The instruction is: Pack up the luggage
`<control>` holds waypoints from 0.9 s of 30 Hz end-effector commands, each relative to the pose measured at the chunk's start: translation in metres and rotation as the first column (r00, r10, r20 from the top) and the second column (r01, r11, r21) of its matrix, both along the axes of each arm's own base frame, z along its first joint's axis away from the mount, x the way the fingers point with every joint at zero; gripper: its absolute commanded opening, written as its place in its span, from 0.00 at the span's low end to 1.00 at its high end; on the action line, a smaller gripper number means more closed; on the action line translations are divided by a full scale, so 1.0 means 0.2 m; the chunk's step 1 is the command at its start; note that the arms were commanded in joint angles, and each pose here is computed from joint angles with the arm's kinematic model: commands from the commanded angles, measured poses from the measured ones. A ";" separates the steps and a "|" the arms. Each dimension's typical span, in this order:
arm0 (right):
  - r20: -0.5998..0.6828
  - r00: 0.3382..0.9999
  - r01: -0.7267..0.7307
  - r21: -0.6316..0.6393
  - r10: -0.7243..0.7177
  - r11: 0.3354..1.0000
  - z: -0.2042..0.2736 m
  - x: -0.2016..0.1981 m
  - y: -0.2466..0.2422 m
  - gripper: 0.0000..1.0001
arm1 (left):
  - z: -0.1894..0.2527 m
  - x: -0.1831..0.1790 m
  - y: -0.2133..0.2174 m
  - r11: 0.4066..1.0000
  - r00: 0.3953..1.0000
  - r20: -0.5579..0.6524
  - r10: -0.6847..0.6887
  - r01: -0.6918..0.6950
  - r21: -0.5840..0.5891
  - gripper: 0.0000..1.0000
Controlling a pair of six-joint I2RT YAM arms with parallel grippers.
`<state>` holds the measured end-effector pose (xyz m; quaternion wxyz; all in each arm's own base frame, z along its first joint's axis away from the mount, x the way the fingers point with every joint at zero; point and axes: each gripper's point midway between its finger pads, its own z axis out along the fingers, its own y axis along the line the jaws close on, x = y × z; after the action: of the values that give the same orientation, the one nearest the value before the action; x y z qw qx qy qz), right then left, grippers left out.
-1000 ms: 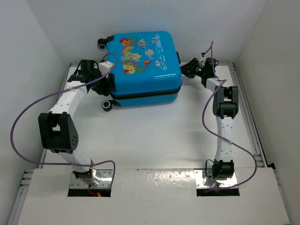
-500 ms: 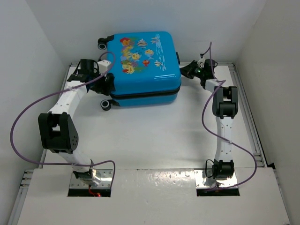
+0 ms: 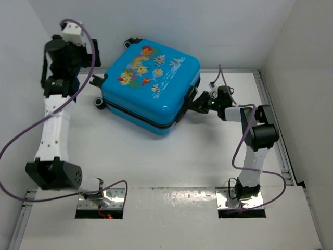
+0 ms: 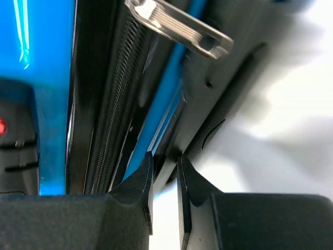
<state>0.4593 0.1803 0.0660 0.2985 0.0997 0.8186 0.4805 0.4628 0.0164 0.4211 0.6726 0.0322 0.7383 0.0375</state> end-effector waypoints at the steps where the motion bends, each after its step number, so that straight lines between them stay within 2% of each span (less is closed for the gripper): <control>1: 0.132 0.937 -0.330 0.034 0.323 0.943 0.23 -0.39 0.47 0.00 | 0.10 -0.15 0.01 0.994 0.993 0.055 -0.105 0.102 0.049 1.00; 3: 0.150 0.919 -0.371 0.028 0.364 0.928 0.29 -0.50 0.58 0.00 | 0.04 -0.23 -0.12 0.955 0.957 -0.009 -0.291 0.291 0.056 1.00; 4: 0.139 0.911 -0.396 0.028 0.389 0.918 0.29 -0.56 0.64 0.00 | -0.04 -0.31 -0.15 0.930 0.931 -0.089 -0.353 0.360 0.071 1.00; 5: 0.145 0.909 -0.399 0.028 0.391 0.917 0.33 -0.58 0.65 0.10 | -0.04 -0.37 -0.26 0.887 0.887 -0.107 -0.449 0.457 0.066 1.00; 8: 0.180 0.906 -0.389 -0.011 0.384 0.921 0.42 -0.63 0.64 0.42 | -0.15 -0.57 -0.44 0.790 0.788 -0.197 -0.584 0.607 0.085 1.00; 10: 0.226 0.919 -0.320 -0.052 0.324 0.946 0.54 -0.62 0.53 0.49 | -0.22 -0.68 -0.52 0.744 0.743 -0.221 -0.632 0.662 0.096 1.00; 11: 0.245 0.923 -0.275 -0.115 0.296 0.955 0.53 -0.60 0.46 0.53 | -0.26 -0.76 -0.58 0.704 0.713 -0.231 -0.662 0.697 0.133 1.00; 14: 0.335 0.918 -0.140 -0.225 0.212 0.964 0.65 -0.58 0.28 0.58 | -0.36 -0.86 -0.67 0.663 0.676 -0.266 -0.687 0.733 0.152 1.00; 15: 0.357 0.912 -0.082 -0.328 0.203 0.941 0.64 -0.56 0.18 0.61 | -0.43 -0.90 -0.73 0.631 0.643 -0.306 -0.702 0.761 0.153 1.00; 17: 0.384 0.891 -0.075 -0.400 0.241 0.914 0.62 -0.60 0.13 0.62 | -0.51 -0.95 -0.77 0.603 0.612 -0.345 -0.712 0.784 0.147 1.00; 18: 0.394 0.884 -0.069 -0.424 0.252 0.903 0.61 -0.61 0.11 0.62 | -0.61 -1.00 -0.82 0.571 0.567 -0.391 -0.725 0.812 0.119 1.00; 23: 0.348 0.889 -0.113 -0.463 0.298 0.879 0.48 -0.67 0.12 0.71 | -0.87 -1.11 -0.90 0.534 0.502 -0.485 -0.716 0.841 0.083 1.00; 27: 0.292 0.922 -0.088 -0.485 0.256 0.870 0.36 -0.66 0.12 0.64 | -0.99 -1.10 -0.98 0.554 0.535 -0.476 -0.698 0.825 0.113 1.00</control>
<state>0.3248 0.2106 0.1539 0.4106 -0.1410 0.8342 0.3401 0.2330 -0.1726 0.2204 0.4106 0.4832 0.7530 -0.1757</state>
